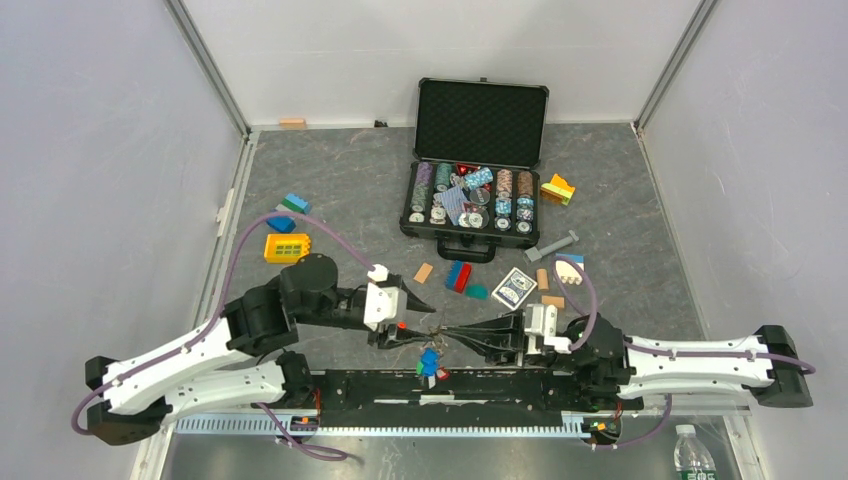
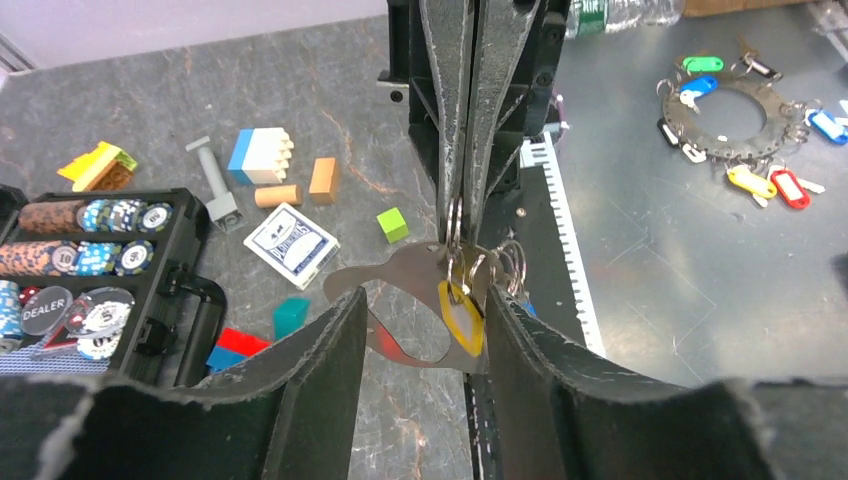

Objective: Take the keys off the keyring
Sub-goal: Remove the key from the keyring.

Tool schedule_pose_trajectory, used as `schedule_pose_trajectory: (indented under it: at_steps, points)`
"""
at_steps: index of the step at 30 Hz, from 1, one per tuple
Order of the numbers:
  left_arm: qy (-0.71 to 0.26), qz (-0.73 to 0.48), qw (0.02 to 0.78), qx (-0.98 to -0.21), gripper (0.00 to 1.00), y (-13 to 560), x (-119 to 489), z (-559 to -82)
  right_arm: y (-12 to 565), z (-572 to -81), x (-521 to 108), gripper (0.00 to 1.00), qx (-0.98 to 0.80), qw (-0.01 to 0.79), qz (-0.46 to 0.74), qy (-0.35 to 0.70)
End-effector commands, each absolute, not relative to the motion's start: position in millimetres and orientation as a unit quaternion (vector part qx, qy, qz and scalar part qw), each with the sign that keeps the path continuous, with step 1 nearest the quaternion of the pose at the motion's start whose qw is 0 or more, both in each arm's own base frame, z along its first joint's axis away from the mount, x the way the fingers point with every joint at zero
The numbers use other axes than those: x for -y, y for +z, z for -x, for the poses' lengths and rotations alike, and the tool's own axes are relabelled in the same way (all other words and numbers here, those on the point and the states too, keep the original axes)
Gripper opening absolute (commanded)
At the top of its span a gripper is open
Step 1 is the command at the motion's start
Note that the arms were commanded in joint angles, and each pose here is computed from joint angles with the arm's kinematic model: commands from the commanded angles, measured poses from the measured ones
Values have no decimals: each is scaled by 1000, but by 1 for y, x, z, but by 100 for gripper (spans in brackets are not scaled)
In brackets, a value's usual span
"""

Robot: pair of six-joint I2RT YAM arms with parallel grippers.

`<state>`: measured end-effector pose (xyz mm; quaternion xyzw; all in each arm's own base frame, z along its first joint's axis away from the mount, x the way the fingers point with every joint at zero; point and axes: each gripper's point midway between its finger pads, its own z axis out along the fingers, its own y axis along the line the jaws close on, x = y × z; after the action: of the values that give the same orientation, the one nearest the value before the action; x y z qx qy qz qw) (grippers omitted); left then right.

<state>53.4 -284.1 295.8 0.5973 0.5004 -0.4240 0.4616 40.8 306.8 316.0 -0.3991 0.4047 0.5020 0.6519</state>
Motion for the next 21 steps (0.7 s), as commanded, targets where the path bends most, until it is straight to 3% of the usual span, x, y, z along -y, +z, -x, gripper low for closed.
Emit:
schedule_pose_trajectory:
  at_steps: [1,7,21]
  points:
    - [-447,-558,519,-469,55,329,280,-53,362,-41,-280,0,-338,699,310,548]
    - [-457,-537,550,-447,56,343,276,-53,361,-35,-281,0,-323,698,315,556]
    - [-515,-545,508,-424,56,344,300,-38,360,-35,-279,0,-311,706,313,554]
